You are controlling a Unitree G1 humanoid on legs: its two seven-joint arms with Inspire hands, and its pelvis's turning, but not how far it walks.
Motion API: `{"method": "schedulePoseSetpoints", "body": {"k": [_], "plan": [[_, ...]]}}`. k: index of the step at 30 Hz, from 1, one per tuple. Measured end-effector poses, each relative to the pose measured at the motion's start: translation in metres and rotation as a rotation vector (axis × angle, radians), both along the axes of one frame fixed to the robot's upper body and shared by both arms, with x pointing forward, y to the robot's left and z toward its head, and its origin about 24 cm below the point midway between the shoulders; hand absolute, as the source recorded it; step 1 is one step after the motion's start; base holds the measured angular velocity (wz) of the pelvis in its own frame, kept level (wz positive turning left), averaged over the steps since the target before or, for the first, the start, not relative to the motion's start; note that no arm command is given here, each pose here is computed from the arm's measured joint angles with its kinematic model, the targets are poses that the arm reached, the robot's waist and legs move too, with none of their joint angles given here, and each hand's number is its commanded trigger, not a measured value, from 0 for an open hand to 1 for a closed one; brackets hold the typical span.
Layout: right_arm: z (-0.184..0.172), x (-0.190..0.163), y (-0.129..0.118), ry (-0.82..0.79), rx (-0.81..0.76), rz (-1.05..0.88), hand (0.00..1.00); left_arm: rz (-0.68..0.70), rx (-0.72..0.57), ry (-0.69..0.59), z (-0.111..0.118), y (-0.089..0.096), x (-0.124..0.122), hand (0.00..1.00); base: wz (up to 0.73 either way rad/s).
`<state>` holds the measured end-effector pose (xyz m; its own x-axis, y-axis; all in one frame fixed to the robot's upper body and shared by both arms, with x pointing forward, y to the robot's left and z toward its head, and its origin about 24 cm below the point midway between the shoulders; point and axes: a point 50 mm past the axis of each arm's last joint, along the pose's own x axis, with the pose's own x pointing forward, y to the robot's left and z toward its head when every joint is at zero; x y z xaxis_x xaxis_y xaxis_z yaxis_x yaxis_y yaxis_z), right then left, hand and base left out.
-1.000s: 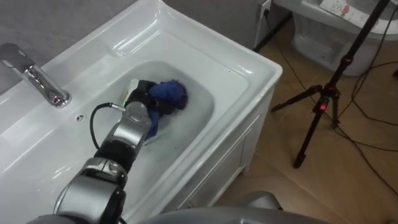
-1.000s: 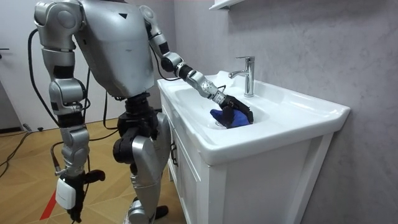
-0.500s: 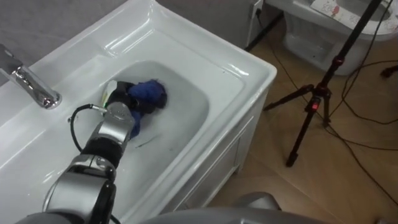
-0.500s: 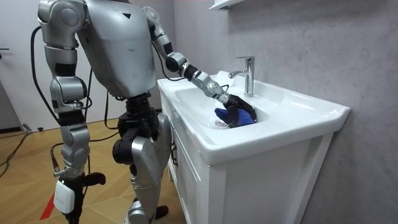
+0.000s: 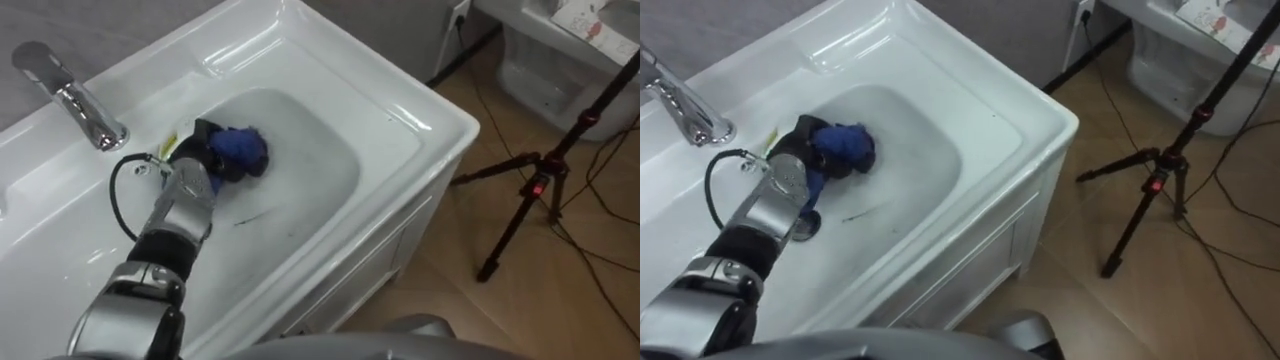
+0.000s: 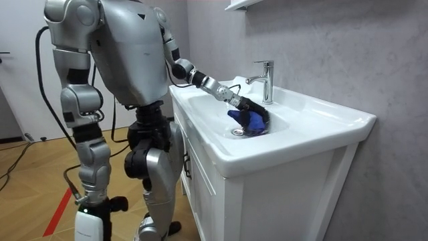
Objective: Wipe basin
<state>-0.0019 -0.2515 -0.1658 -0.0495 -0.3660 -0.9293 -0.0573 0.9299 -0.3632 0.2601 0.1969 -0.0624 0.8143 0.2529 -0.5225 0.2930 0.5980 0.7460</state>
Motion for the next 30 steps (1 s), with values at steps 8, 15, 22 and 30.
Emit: {"method": "schedulePoseSetpoints", "body": {"k": [8,15,22,30], "plan": [[-0.001,0.032,0.005,-0.074,0.017,0.122,0.0,-0.334,0.089,0.064,-0.008,-0.037,-0.035,1.0,0.29],[0.0,0.044,0.0,-0.114,0.018,0.157,0.0,-0.512,0.133,0.065,0.002,-0.055,-0.047,1.0,0.16],[-0.001,0.028,0.0,-0.076,0.038,0.103,0.0,-0.548,0.126,0.098,0.006,-0.051,-0.052,1.0,0.06],[0.001,0.03,-0.007,-0.079,0.029,0.1,0.0,-0.554,0.125,0.139,0.007,-0.042,-0.062,1.0,0.0]]}}
